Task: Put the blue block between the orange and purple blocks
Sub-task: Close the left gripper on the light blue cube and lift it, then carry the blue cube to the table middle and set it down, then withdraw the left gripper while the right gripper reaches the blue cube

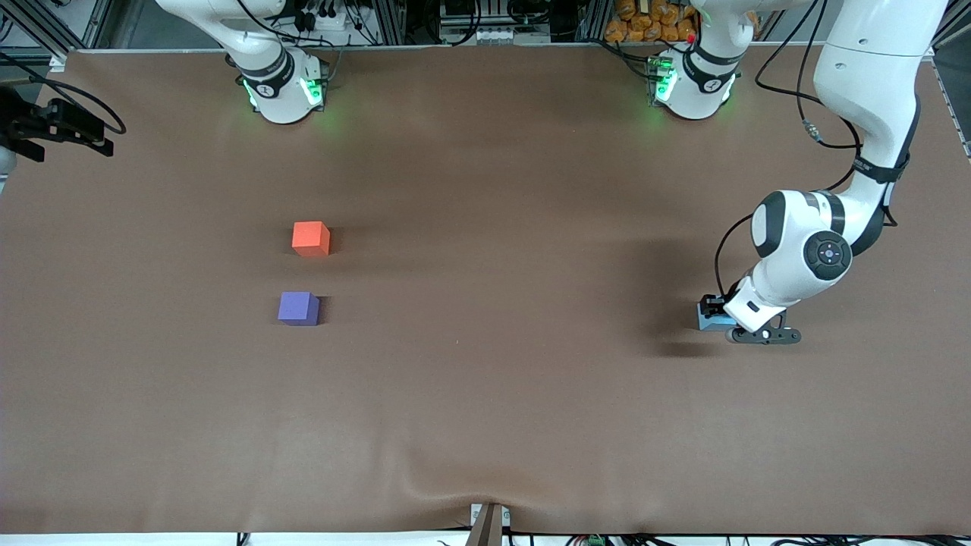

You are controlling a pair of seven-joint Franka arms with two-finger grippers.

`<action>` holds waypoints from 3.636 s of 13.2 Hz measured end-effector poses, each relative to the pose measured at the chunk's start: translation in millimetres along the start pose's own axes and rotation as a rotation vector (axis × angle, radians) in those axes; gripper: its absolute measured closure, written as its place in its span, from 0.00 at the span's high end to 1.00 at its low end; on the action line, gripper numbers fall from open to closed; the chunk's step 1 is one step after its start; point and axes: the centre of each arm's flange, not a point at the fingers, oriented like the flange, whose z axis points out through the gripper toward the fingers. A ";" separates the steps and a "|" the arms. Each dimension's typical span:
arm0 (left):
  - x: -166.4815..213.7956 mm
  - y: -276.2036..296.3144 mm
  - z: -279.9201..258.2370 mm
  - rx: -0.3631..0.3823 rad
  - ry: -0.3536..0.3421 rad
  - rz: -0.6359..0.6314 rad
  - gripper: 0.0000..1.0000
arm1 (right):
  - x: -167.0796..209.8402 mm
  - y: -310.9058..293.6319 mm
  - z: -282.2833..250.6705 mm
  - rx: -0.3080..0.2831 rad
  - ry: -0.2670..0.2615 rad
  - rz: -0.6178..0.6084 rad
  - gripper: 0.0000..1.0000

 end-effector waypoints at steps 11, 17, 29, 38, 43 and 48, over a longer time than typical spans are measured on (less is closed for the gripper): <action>-38.9 280.8 -54.9 -0.118 -0.005 0.094 0.54 | -0.1 0.5 0.6 0.001 -0.003 0.001 1.00; -83.3 444.3 -41.5 -0.186 -0.027 -0.062 0.54 | 4.5 0.1 6.3 0.003 -0.015 -0.001 1.00; -124.7 548.0 15.7 -0.128 0.028 -0.145 0.74 | 41.1 -9.8 48.1 0.010 -0.093 -0.027 1.00; -61.9 465.0 -170.8 0.026 0.085 -0.230 1.00 | 101.7 -40.8 158.9 0.133 -0.171 0.026 1.00; -16.6 331.5 -285.8 0.078 0.082 -0.267 1.00 | 105.7 -157.2 201.8 0.082 -0.112 0.096 1.00; 4.5 171.1 -351.0 0.098 0.100 -0.148 1.00 | 89.5 -306.2 268.4 0.072 0.027 0.084 1.00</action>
